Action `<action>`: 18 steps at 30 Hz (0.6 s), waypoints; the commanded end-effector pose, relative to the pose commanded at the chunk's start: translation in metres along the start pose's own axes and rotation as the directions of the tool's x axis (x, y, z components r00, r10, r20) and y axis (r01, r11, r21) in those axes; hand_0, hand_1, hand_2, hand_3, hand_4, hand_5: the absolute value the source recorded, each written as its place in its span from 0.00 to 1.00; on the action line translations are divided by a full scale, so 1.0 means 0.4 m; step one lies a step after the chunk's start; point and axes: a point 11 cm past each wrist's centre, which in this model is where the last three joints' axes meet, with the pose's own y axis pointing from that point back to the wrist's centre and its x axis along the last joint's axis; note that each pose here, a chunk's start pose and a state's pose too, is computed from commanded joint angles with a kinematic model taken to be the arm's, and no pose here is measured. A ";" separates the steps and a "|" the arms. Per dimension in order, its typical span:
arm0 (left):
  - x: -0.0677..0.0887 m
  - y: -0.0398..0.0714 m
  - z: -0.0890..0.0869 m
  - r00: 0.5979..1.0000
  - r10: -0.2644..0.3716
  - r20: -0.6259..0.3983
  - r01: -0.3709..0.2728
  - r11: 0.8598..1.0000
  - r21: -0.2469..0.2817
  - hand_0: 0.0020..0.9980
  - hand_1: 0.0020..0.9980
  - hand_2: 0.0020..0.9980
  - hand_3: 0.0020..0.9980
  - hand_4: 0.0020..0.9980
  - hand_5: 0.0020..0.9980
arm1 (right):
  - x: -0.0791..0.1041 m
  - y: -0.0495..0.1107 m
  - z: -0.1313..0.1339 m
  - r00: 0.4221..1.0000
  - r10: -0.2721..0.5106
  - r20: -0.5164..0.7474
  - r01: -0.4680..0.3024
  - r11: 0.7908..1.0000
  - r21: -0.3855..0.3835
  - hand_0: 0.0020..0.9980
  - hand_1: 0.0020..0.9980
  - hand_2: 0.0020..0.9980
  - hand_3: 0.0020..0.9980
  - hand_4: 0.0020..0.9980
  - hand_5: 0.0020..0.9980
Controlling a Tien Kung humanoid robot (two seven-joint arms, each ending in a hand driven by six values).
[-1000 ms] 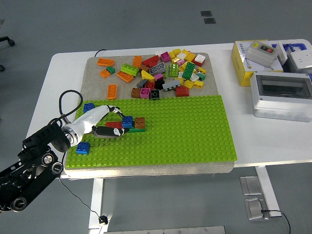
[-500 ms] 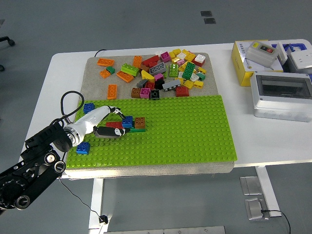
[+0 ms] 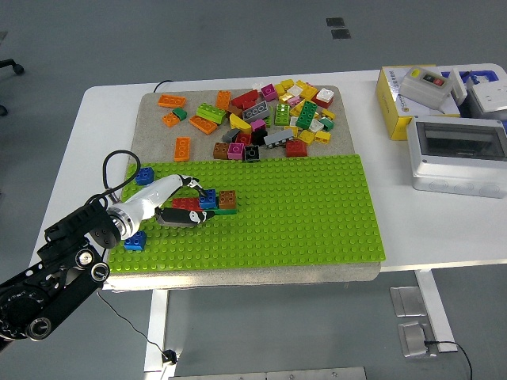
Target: Pick up the brick,pile it on top of brick,press brick,pick up the brick,pile it on top of brick,press brick
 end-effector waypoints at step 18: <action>-0.009 -0.009 0.011 1.000 -0.004 -0.011 0.004 1.000 -0.010 1.00 0.97 0.94 0.67 0.79 0.49 | -0.002 0.000 0.000 1.000 -0.001 -0.001 0.001 1.000 0.001 0.73 0.66 0.64 0.83 0.65 1.00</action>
